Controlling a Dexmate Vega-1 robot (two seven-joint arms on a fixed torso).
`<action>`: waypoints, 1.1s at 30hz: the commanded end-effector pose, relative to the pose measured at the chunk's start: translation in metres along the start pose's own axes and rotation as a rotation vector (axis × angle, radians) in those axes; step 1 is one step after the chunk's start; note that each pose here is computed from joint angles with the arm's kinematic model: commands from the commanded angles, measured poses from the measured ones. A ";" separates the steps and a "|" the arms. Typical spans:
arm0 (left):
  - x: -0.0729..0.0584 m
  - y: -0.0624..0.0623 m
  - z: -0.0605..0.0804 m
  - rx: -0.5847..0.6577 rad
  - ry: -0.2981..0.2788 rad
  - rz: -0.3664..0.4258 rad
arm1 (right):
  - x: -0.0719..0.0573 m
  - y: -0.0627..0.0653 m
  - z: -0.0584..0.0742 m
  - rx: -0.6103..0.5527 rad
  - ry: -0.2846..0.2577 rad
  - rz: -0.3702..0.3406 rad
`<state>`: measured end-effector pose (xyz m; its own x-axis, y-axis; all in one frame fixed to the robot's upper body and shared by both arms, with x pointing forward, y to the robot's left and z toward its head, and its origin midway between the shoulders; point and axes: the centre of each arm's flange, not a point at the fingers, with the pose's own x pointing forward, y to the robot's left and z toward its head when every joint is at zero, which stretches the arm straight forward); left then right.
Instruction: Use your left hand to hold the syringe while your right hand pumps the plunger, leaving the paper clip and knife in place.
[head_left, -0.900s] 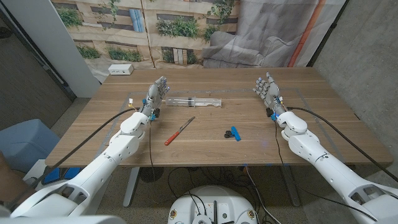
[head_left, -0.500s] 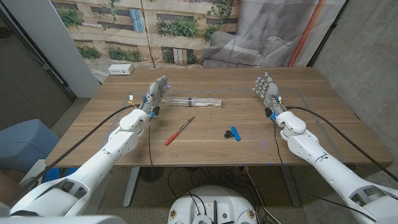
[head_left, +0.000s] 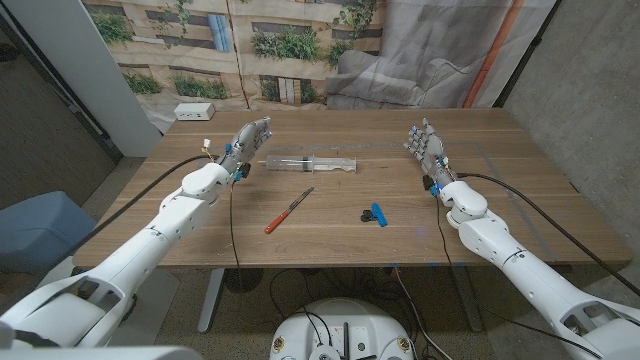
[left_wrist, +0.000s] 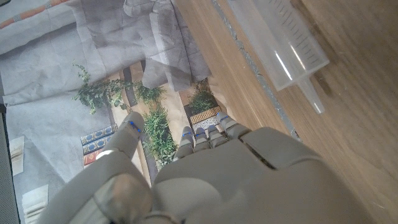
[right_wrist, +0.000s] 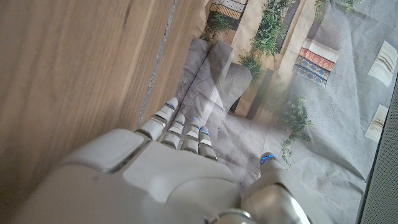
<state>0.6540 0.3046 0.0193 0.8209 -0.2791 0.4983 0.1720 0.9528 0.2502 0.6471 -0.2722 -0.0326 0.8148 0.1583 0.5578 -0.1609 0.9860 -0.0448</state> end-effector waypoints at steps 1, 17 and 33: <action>0.002 0.004 0.040 0.275 0.053 -0.049 | -0.005 -0.004 0.002 -0.014 -0.016 -0.028; 0.002 -0.022 0.081 0.687 0.179 -0.102 | -0.003 -0.017 0.007 -0.021 -0.040 -0.021; 0.013 -0.031 0.121 1.090 0.278 -0.205 | -0.004 -0.019 0.010 -0.038 -0.059 -0.020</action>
<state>0.6059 0.2662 0.0932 0.9187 -0.2917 0.2662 -0.0951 0.4909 0.8660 0.6432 -0.2898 -0.0278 0.7897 0.1369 0.5980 -0.1323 0.9899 -0.0520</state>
